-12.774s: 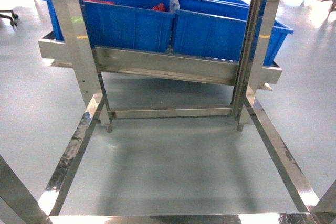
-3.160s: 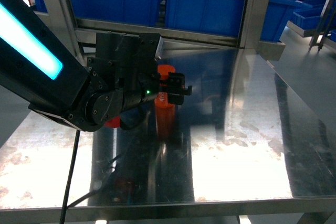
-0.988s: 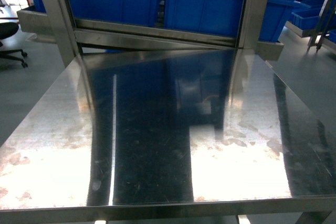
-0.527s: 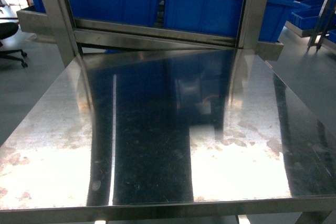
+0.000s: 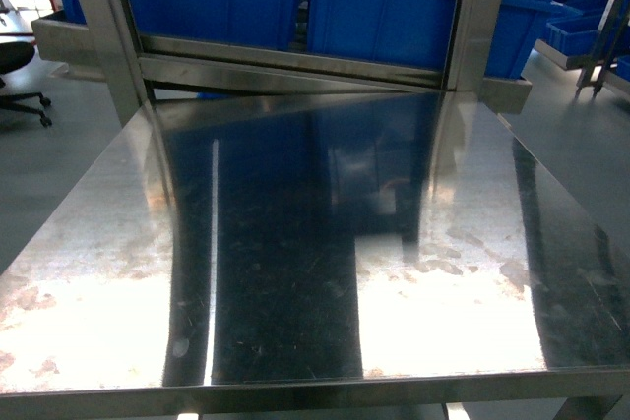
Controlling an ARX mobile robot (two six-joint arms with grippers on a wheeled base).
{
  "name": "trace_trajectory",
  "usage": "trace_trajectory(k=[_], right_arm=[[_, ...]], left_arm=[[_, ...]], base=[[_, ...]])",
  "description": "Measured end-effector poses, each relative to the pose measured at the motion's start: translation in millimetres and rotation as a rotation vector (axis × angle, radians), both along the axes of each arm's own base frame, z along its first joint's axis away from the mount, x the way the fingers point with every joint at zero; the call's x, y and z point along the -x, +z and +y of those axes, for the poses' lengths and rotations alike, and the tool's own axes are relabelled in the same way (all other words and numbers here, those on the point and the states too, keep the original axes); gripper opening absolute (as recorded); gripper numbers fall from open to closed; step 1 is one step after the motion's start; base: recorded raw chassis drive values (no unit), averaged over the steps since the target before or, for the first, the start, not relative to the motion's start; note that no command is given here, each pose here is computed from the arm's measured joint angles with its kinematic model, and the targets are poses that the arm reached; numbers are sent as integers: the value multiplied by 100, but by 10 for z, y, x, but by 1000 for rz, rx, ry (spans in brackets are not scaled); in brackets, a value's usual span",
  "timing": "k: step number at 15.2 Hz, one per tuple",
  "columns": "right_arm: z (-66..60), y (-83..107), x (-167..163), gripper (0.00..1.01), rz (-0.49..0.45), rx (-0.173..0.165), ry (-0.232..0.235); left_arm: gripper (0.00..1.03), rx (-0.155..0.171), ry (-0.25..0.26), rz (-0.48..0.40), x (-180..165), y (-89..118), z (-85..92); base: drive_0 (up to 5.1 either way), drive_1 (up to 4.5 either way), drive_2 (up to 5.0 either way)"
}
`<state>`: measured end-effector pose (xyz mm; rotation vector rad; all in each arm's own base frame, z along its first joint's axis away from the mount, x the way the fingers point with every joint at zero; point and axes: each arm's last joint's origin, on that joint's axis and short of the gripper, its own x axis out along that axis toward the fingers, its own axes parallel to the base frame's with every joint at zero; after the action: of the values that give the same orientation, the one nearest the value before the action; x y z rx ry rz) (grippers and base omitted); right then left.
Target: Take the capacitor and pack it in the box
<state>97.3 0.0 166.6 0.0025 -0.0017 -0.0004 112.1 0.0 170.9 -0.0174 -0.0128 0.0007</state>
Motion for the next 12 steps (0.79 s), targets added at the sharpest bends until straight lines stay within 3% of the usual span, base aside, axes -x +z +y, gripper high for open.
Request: trace_trajectory(k=[5,6,7,12], right_arm=[[0,0,0,98,0,0,0],[0,0,0,98,0,0,0],[0,0,0,98,0,0,0],[0,0,0,98,0,0,0]], left_arm=[[44,0,0,2,45,-6,0],[44,0,-3,56,106,-69,-1],[44,0,-3,-8,147,-17,-1],[44,0,0,14,147,-40,0]], base=[[0,0,0],[0,0,0],[0,0,0],[0,0,0]])
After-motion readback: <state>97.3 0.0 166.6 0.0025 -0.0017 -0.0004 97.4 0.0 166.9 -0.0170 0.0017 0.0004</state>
